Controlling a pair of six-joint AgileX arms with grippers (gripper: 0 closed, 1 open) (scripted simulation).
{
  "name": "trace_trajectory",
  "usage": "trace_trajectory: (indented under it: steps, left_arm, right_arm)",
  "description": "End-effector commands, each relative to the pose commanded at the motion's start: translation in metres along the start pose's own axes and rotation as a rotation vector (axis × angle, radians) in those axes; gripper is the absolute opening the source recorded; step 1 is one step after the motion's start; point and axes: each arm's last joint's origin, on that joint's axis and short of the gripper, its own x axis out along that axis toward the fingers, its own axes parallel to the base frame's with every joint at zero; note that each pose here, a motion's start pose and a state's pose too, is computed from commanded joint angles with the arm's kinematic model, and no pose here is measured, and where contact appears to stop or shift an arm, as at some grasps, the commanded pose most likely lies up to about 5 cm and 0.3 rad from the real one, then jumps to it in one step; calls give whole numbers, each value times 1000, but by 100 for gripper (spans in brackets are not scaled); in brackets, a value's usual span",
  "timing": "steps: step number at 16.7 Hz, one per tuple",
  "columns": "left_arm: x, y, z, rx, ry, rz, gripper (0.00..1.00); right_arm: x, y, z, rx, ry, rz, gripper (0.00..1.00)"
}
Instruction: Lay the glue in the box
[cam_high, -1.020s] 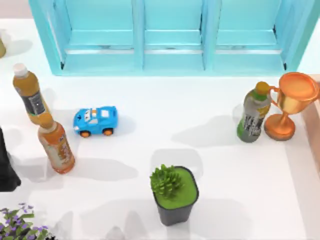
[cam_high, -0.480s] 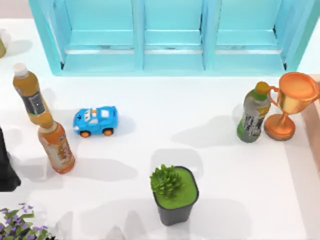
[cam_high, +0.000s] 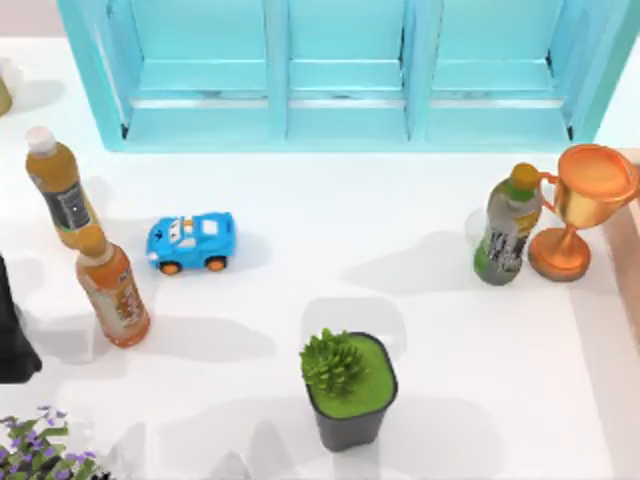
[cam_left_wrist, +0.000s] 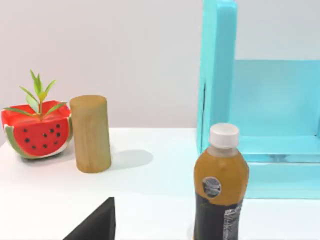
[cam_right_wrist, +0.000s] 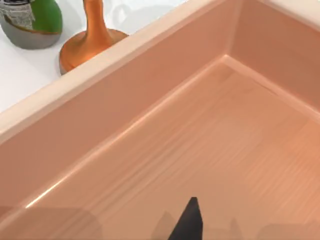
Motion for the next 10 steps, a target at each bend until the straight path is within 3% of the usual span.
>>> trace_trajectory:
  steps: [4,10]
  left_arm:
    - [0,0,0,0,0,0,100]
    - [0,0,0,0,0,0,100]
  right_arm:
    - [0,0,0,0,0,0,98]
    - [0,0,0,0,0,0,100]
